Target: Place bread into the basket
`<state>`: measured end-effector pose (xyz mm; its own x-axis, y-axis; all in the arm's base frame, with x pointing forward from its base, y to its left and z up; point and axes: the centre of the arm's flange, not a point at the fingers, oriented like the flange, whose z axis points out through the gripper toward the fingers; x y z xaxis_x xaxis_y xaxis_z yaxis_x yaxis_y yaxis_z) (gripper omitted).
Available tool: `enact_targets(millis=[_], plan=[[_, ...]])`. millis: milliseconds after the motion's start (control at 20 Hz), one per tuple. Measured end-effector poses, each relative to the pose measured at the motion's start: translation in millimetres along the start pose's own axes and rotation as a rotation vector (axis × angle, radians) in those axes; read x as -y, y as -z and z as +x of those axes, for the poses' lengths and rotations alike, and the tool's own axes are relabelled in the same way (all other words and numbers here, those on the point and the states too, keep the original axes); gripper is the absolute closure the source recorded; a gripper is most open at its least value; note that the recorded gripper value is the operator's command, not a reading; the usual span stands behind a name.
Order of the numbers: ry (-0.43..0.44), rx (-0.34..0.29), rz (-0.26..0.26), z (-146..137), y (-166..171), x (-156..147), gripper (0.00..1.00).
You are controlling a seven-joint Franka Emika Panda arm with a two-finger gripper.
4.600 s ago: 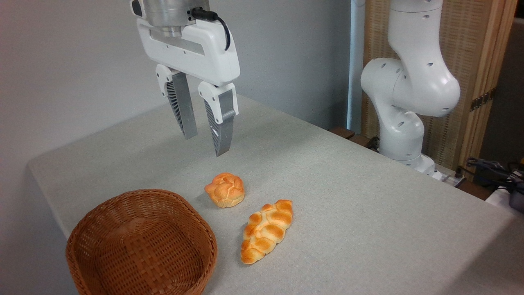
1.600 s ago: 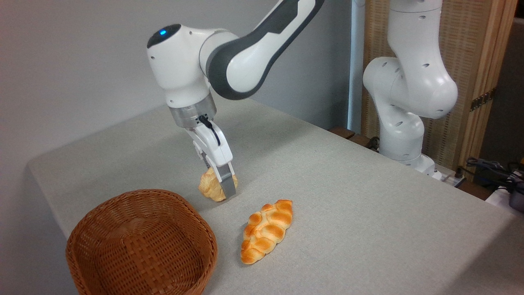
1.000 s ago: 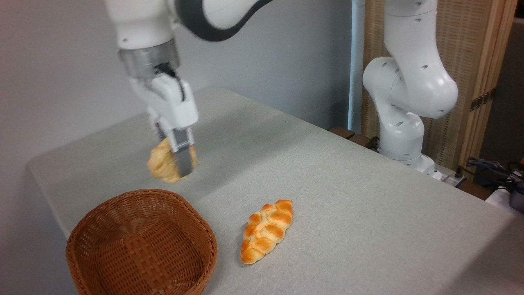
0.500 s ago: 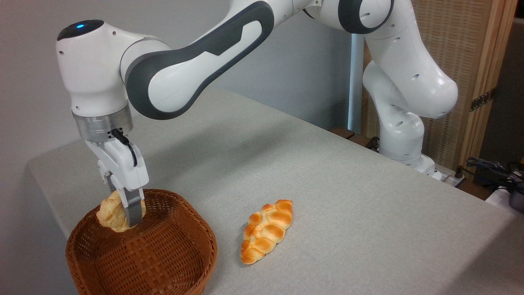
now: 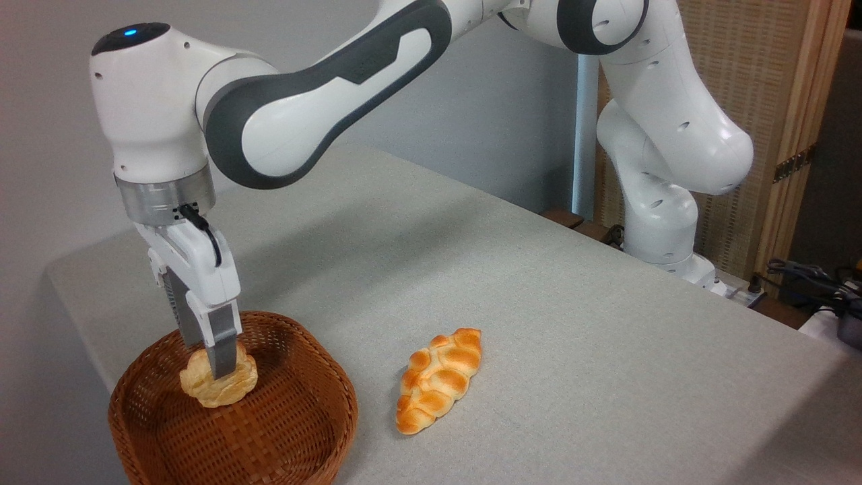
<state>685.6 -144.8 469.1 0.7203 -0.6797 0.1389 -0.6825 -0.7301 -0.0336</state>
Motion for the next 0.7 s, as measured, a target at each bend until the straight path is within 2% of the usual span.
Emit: enact_targets(millis=[200,450,700], plan=[[-0.025,0.019,0.088,-5,21,9,0.0],[-0.046,0.041,0.147,-9,31,14,0.0],[-0.043,0.067,0.143,-15,40,13,0.0]])
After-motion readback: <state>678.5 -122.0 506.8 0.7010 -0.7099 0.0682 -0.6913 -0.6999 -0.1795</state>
